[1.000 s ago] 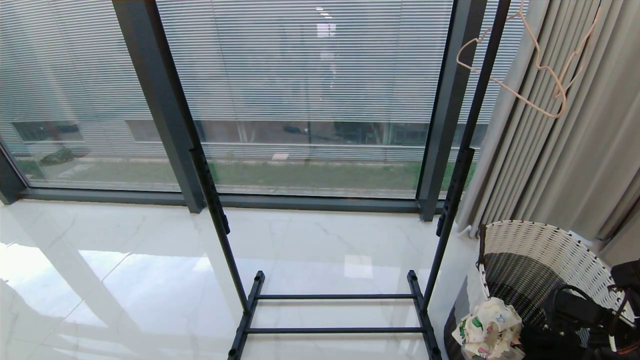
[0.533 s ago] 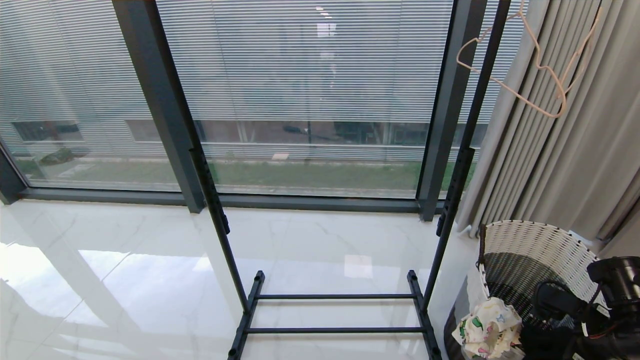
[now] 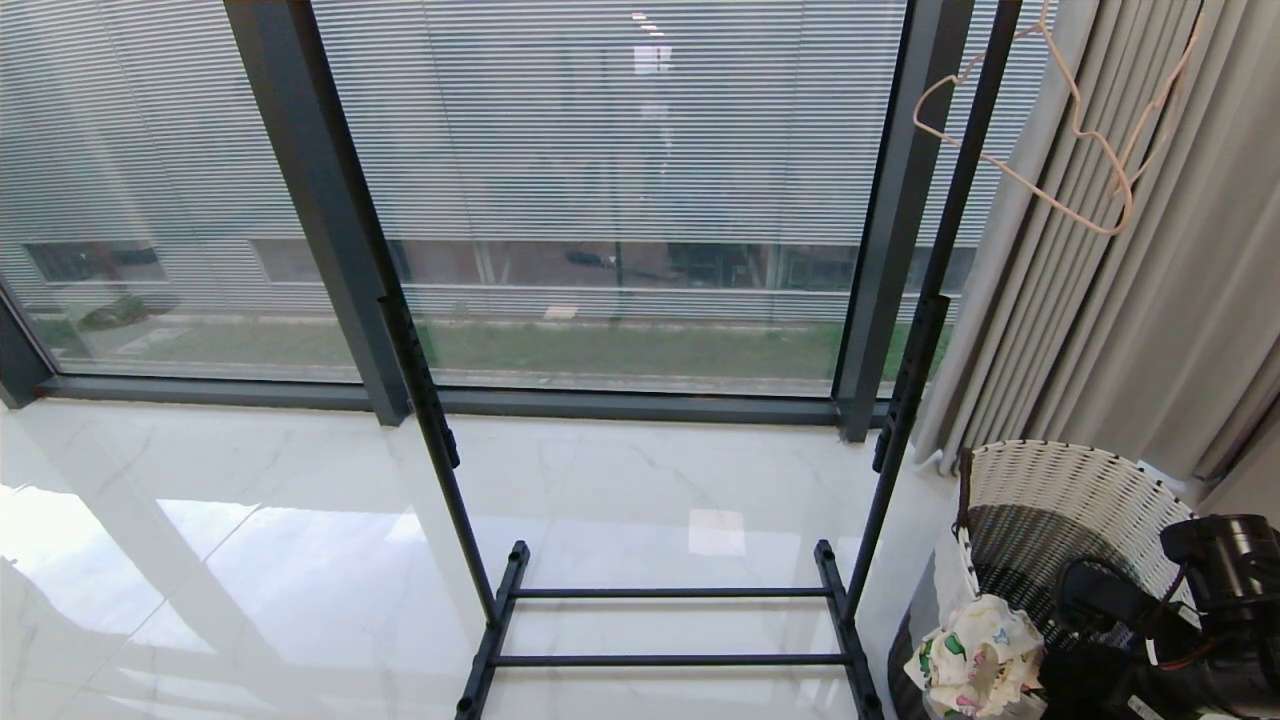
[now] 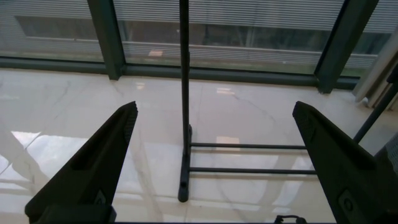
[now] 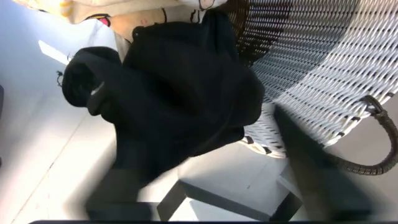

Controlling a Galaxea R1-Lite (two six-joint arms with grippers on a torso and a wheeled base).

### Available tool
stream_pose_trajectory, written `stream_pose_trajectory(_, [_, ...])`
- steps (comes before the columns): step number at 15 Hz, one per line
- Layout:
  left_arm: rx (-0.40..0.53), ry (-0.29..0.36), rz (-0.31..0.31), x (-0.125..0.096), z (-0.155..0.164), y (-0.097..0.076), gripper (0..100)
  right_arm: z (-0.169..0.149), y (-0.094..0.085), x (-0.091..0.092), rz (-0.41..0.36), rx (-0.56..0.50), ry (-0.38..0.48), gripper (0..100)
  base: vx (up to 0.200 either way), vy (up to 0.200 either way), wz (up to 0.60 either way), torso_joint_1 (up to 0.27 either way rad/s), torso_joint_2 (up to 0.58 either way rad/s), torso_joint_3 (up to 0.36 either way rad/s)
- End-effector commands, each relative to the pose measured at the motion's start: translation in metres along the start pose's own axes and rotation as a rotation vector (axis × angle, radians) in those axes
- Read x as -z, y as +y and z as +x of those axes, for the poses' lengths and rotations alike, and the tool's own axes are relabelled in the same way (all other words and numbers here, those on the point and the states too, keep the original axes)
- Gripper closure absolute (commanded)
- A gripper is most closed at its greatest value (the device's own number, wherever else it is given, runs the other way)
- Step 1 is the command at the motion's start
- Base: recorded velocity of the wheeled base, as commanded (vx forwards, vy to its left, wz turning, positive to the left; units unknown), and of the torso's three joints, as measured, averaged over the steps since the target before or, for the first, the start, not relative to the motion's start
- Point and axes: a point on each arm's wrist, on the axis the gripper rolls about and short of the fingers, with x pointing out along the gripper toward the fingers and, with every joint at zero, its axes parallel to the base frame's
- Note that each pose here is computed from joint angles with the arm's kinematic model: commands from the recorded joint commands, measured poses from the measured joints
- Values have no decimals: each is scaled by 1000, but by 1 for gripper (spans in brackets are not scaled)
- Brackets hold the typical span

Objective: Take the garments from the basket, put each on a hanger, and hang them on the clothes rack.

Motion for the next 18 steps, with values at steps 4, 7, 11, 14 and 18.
stream_pose_trajectory(4, [-1,0,5,0,0,0,0,-34,3,6,3,55,-73,100,0,0,0,0,0,0])
stream_pose_trajectory(7, [5,0,62,0,0,0,0,-85,-13,-6,16,109,-146,100,0,0,0,0,0,0])
stream_pose_trajectory(11, [19,-1,106,0,0,0,0,-188,-27,-10,44,60,-130,100,0,0,0,0,0,0])
stream_pose_trajectory(14, [20,-1,106,0,0,0,0,-247,-23,-1,18,63,-167,100,0,0,0,0,0,0])
stream_pose_trajectory(18, [19,-1,106,0,0,0,0,-274,-22,1,2,111,-256,100,-150,0,0,4,3,1])
